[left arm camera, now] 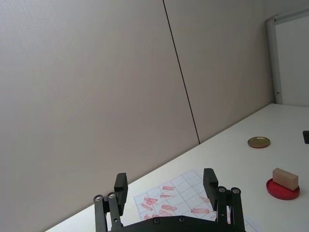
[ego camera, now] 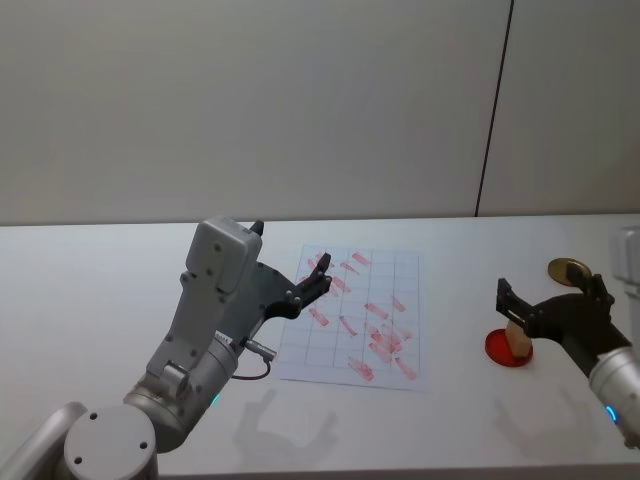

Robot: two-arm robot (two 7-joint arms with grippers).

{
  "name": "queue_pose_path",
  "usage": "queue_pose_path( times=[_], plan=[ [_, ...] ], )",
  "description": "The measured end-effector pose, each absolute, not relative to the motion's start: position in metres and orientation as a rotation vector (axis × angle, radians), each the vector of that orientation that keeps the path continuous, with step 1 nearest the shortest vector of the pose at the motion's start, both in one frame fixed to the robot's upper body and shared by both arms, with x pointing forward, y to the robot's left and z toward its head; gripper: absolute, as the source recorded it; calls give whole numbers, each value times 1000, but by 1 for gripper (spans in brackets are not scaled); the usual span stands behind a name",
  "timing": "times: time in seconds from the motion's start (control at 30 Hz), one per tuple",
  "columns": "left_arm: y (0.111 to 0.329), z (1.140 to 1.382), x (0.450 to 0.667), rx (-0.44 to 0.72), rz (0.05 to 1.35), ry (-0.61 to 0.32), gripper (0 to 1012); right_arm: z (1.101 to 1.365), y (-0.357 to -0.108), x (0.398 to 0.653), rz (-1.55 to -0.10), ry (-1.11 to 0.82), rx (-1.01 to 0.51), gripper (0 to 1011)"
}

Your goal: Use the one hand to pick up the stamp and affix it onto the A4 paper.

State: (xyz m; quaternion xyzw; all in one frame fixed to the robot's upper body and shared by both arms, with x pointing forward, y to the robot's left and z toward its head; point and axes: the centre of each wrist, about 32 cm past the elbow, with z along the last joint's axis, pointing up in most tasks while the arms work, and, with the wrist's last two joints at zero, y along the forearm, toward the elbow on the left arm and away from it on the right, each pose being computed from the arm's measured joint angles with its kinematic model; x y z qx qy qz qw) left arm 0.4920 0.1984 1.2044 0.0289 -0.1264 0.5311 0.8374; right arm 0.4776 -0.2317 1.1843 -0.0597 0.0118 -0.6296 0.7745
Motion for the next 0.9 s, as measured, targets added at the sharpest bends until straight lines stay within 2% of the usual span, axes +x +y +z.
queue_pose_path(
  times=[0.5, 0.9],
  plan=[
    [198, 1204, 492, 61, 1124, -268, 993, 1166, -234, 514, -1429, 134, -248, 1001],
    [198, 1204, 492, 61, 1124, -268, 993, 1152, -234, 534, -1458, 218, -299, 1001]
  ],
)
